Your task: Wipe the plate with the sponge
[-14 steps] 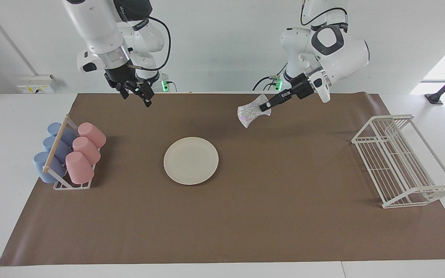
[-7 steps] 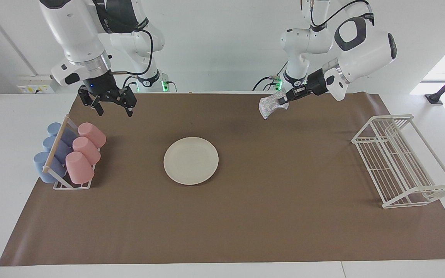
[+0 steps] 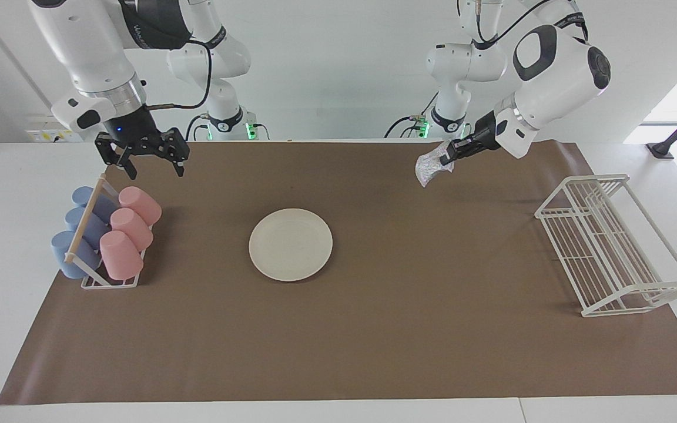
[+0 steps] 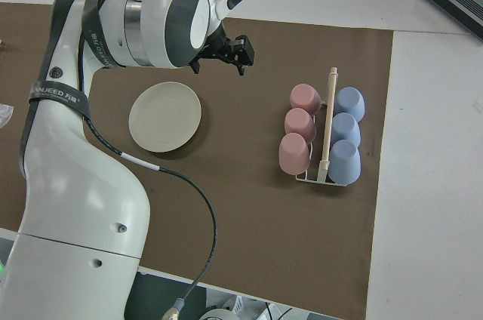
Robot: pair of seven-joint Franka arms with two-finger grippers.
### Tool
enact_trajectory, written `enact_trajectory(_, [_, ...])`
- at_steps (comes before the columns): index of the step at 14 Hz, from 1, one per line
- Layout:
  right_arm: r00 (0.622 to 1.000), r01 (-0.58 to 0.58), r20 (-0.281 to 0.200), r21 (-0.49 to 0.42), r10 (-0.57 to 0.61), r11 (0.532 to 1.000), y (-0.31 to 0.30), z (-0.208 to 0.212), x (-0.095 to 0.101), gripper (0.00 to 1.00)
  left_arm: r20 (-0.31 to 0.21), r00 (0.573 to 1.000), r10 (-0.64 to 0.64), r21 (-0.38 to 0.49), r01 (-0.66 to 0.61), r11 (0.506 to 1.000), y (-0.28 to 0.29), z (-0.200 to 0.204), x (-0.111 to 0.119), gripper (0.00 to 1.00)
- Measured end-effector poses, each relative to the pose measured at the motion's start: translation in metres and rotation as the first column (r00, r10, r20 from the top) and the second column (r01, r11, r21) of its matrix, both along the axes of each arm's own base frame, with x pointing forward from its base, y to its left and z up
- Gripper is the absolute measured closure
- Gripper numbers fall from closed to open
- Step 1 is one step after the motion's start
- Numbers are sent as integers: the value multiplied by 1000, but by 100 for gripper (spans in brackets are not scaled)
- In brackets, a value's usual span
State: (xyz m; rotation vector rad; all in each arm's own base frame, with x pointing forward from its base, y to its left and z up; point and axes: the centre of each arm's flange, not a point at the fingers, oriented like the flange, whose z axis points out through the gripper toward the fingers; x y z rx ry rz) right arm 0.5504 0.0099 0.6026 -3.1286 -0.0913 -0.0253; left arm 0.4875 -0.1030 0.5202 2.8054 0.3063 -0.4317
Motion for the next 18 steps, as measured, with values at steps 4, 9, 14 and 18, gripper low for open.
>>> enact_trajectory(4, [1000, -1, -1, 0, 1, 1000, 1, 1, 0, 0, 32, 991, -132, 239, 121, 963, 15, 10, 8, 94])
enact_trajectory(9, [1000, -2, 2, 0, 2, 1000, 1, 2, 0, 0, 17, 964, -265, 550, 212, 808, 21, 31, 18, 94])
enact_trajectory(14, [1000, 16, -15, 0, -16, 1000, -10, 2, -3, 0, 3, 952, -307, 779, 190, 598, 42, 49, 28, 94])
enact_trajectory(18, [995, 59, -80, 0, -59, 998, -34, 3, -15, 0, 11, 941, -337, 882, 150, 446, 46, 20, 50, 94])
